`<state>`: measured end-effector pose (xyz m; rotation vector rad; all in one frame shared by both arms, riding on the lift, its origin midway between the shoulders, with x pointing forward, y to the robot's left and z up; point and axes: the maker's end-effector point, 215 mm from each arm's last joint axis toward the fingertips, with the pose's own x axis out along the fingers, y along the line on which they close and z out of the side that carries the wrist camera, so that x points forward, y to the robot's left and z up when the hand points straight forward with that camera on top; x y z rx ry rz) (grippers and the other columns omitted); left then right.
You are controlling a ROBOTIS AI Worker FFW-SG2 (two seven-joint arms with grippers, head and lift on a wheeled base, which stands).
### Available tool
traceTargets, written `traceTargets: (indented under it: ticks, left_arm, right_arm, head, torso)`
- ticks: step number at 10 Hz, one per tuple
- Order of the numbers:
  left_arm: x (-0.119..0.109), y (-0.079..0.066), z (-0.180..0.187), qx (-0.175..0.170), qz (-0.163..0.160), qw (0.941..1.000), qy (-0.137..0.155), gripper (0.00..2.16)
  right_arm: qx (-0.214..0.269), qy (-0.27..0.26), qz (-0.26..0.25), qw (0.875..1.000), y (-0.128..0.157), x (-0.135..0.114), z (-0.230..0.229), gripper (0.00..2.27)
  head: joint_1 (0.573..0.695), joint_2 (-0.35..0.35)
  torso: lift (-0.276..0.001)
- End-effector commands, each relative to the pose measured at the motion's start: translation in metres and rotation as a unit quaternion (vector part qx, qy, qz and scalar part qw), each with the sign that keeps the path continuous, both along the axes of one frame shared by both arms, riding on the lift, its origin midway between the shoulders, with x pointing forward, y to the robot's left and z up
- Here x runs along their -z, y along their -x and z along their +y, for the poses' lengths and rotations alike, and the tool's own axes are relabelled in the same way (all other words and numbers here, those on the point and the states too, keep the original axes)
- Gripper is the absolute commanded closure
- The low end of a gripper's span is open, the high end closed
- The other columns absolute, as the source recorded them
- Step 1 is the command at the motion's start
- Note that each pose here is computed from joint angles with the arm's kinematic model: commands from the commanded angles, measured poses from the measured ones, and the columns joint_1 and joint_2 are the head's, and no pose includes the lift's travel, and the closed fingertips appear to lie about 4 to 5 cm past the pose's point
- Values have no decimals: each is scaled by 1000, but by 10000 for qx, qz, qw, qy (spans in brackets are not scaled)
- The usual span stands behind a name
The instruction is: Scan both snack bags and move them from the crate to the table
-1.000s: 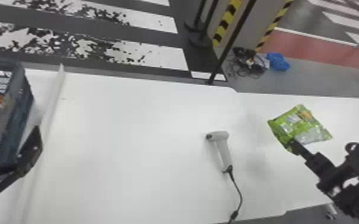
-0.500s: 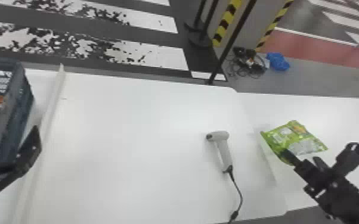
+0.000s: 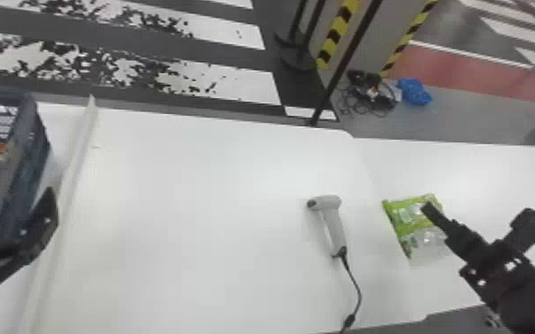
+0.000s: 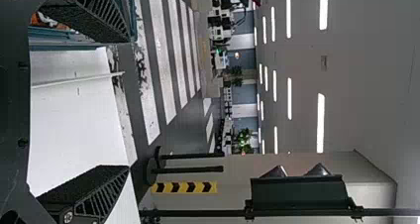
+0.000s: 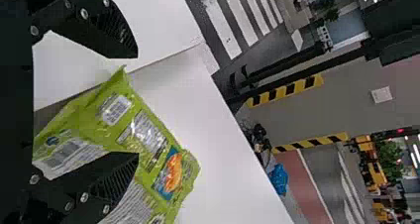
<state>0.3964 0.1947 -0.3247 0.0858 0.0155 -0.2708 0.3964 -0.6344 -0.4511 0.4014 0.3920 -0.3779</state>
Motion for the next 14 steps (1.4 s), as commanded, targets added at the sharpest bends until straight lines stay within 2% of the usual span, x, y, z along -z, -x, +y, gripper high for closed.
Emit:
traceTargets:
  ticks: [1, 4, 6, 7, 9, 10, 12, 14]
  left_arm:
    - [-2, 0, -1, -4, -18, 10000, 23, 83]
    - [-3, -1, -2, -21, -17, 10000, 44, 83]
    - [-3, -2, -1, -56, -26, 10000, 59, 83]
    - [-2, -3, 0, -82, -13, 9999, 65, 83]
    - [3, -2, 3, -136, 21, 9999, 71, 83]
    - [4, -2, 3, -160, 29, 9998, 93, 83]
    - [6, -2, 4, -223, 26, 9996, 182, 83]
    - [6, -3, 8, -281, 20, 9994, 201, 83]
  right_arm:
    - [-292, 505, -272, 9979, -2, -34, 34, 56]
    - [-957, 1135, -1186, 9818, -8, -99, 138, 60]
    - [-1405, 1378, -1810, 9636, -7, -133, 216, 63]
    - [-1614, 1520, -1940, 9556, -9, -135, 255, 63]
    - [-1844, 1653, -2171, 9442, -8, -128, 320, 63]
    - [-1914, 1656, -2279, 9402, -7, -123, 345, 63]
    - [-2010, 1730, -2376, 9345, -1, -115, 375, 66]
    - [-1997, 1735, -2390, 9343, 2, -108, 380, 66]
  head:
    - [695, -350]
    - [695, -350]
    - [695, -350]
    - [695, -350]
    - [695, -250]
    - [695, -227]
    - [695, -138]
    - [695, -87]
  torso:
    - [-88]
    - [-88]
    - [-88]
    - [-88]
    - [-88]
    - [-88]
    - [-88]
    - [-88]
